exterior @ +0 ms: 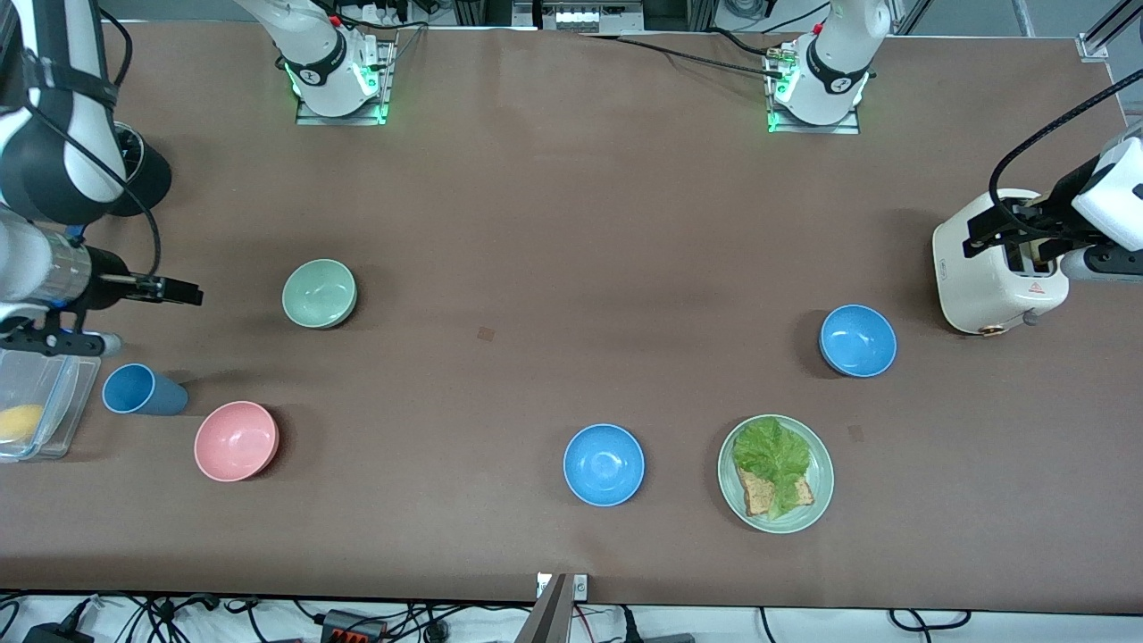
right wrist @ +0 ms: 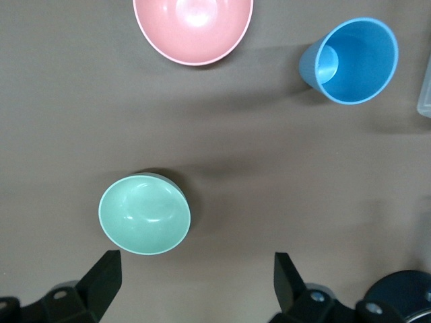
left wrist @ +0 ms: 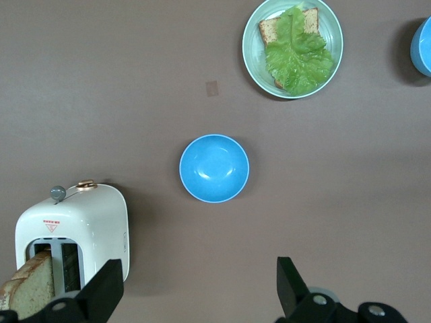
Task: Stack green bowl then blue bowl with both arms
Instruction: 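Reach the right gripper down to the pale green bowl rim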
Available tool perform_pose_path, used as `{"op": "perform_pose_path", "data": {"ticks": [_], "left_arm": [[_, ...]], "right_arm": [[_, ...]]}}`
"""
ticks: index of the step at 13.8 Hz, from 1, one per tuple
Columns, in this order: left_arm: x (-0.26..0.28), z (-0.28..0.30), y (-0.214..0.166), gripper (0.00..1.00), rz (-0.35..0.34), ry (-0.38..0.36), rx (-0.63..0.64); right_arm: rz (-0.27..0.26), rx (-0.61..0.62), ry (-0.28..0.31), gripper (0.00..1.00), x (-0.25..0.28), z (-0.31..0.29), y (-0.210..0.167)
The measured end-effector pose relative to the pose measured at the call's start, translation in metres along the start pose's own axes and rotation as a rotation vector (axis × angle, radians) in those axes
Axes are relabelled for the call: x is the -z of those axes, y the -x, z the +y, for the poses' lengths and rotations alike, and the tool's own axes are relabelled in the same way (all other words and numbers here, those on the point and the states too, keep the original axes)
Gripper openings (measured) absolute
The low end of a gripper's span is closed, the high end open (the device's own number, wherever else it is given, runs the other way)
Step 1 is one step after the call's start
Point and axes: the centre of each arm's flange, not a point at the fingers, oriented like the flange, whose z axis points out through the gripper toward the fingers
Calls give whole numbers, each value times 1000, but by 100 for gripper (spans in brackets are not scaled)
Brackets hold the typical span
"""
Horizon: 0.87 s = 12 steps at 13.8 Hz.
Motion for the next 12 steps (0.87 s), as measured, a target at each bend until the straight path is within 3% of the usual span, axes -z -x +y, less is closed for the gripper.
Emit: {"op": "perform_pose_path", "data": {"ticks": [7, 12], "left_arm": [[0, -1, 0, 100, -1, 0, 1], [0, -1, 0, 100, -1, 0, 2]], "right_arm": [[-121, 26, 15, 100, -69, -17, -20], [-289, 38, 32, 100, -172, -26, -34]]}}
